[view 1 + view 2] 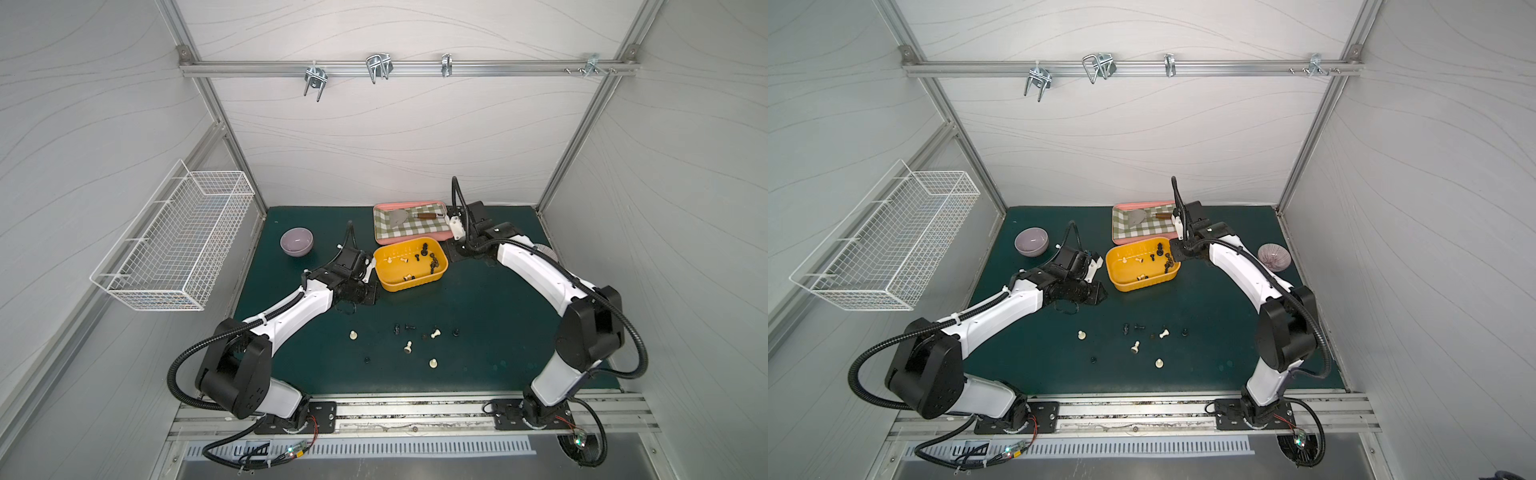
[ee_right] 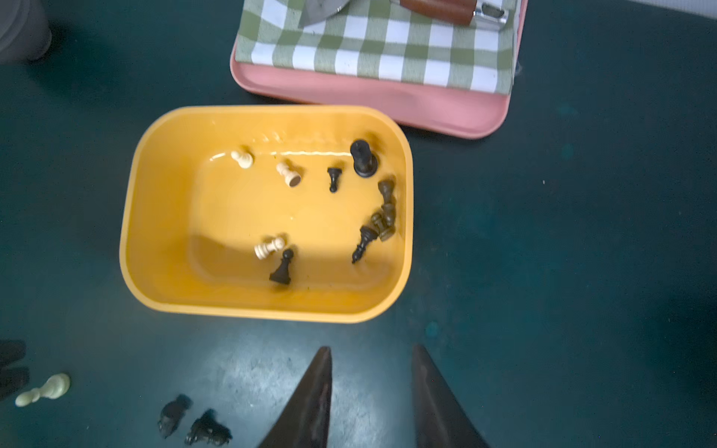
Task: Put the chess pieces into the storage box
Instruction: Pick up the chess piece at the center of the board.
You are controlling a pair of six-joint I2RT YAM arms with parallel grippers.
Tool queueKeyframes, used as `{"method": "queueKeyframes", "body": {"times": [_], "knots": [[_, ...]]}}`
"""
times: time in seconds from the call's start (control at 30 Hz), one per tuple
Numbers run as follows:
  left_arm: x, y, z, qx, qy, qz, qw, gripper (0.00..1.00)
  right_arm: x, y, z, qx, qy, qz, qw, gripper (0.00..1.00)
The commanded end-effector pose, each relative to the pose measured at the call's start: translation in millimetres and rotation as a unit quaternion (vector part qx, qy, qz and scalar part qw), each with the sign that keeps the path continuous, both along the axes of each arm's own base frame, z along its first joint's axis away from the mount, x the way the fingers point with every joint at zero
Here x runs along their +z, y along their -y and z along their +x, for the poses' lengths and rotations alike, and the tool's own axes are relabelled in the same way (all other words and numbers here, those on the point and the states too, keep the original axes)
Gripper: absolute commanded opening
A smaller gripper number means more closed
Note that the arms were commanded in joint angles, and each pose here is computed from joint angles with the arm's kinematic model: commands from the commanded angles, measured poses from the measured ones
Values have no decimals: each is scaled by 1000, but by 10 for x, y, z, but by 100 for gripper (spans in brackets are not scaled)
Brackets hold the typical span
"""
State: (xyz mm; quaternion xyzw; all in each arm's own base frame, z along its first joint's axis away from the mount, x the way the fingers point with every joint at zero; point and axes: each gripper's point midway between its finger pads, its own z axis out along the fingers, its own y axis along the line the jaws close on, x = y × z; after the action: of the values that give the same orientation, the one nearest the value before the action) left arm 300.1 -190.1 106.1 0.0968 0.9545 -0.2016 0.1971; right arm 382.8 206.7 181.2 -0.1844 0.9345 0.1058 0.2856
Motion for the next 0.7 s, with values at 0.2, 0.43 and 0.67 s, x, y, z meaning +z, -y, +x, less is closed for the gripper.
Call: {"method": "queueKeyframes", "body": {"times": [0.2,0.43,0.67], "knots": [[58,-108,-76,3,-3,31,1000,27,-113,292,-489,-25,-14,23,999,37],[58,-140,-224,10,-4,64,998,27,-248,421,-800,-27,-31,33,999,37],[38,-123,-395,23,-1,90,996,28,-327,524,-1054,-30,-42,45,998,37]]}}
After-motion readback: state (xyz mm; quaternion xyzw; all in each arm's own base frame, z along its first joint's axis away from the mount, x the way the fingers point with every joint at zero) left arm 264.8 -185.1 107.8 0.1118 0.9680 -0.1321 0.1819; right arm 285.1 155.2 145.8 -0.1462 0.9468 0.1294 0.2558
